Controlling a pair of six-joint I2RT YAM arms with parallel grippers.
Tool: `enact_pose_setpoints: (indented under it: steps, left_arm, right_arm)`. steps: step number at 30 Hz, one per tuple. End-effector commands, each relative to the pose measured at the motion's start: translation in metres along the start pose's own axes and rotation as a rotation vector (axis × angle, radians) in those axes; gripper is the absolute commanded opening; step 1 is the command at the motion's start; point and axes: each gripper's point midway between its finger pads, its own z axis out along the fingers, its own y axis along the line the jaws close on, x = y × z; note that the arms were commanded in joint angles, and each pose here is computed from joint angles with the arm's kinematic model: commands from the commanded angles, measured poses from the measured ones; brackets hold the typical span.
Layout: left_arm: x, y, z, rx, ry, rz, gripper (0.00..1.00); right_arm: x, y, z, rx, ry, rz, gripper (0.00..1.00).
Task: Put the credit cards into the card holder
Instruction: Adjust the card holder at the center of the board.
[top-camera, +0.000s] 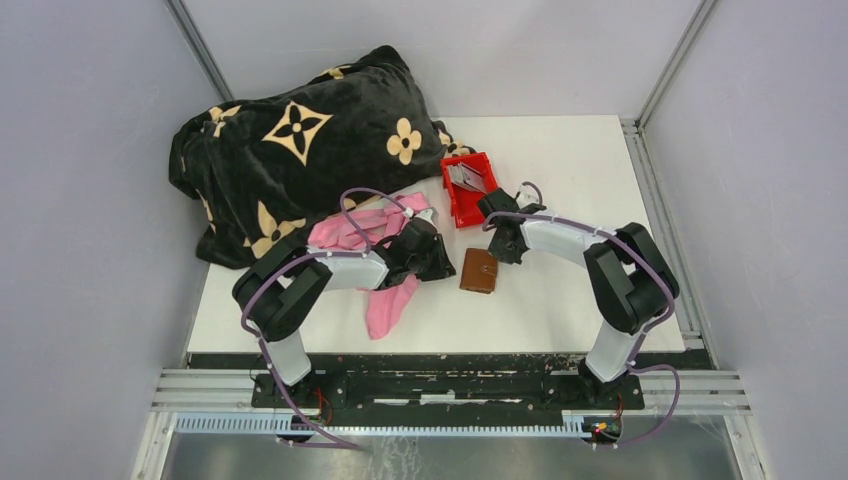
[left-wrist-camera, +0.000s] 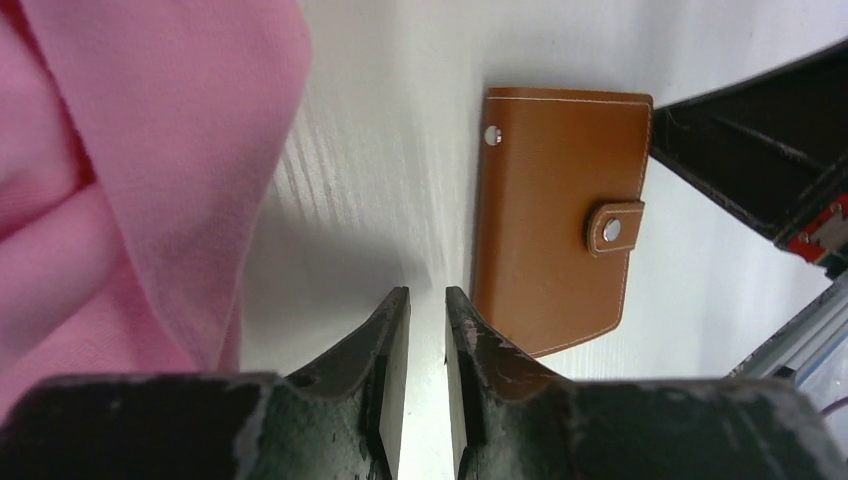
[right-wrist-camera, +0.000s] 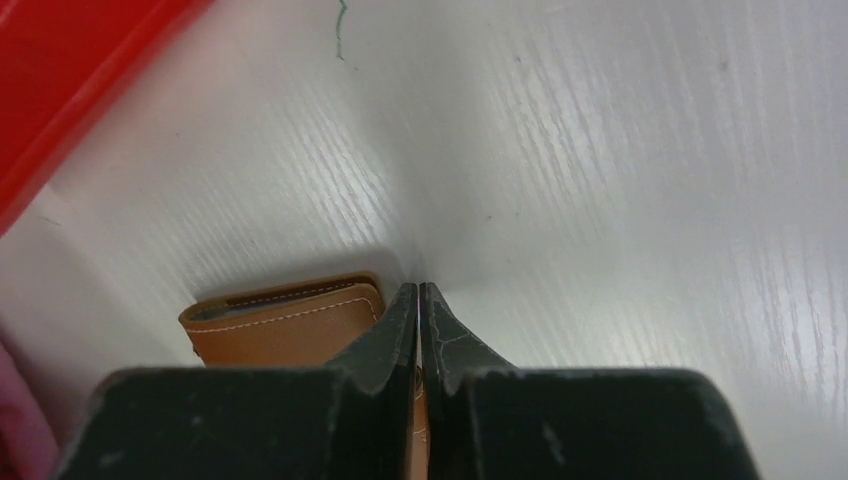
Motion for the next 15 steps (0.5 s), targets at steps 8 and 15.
enact_pose_setpoints:
  steps: [8,15]
  left_arm:
    - [0.012,-0.012,0.000,0.066,0.036,0.018,0.27]
    - [0.010,-0.017,0.000,0.061,0.031,0.024,0.28]
  right_arm:
    - [-0.017,0.030,0.002,-0.070,0.002,-0.038,0.08]
    - [-0.029,0.028,-0.005,-0.067,-0.034,-0.073,0.09]
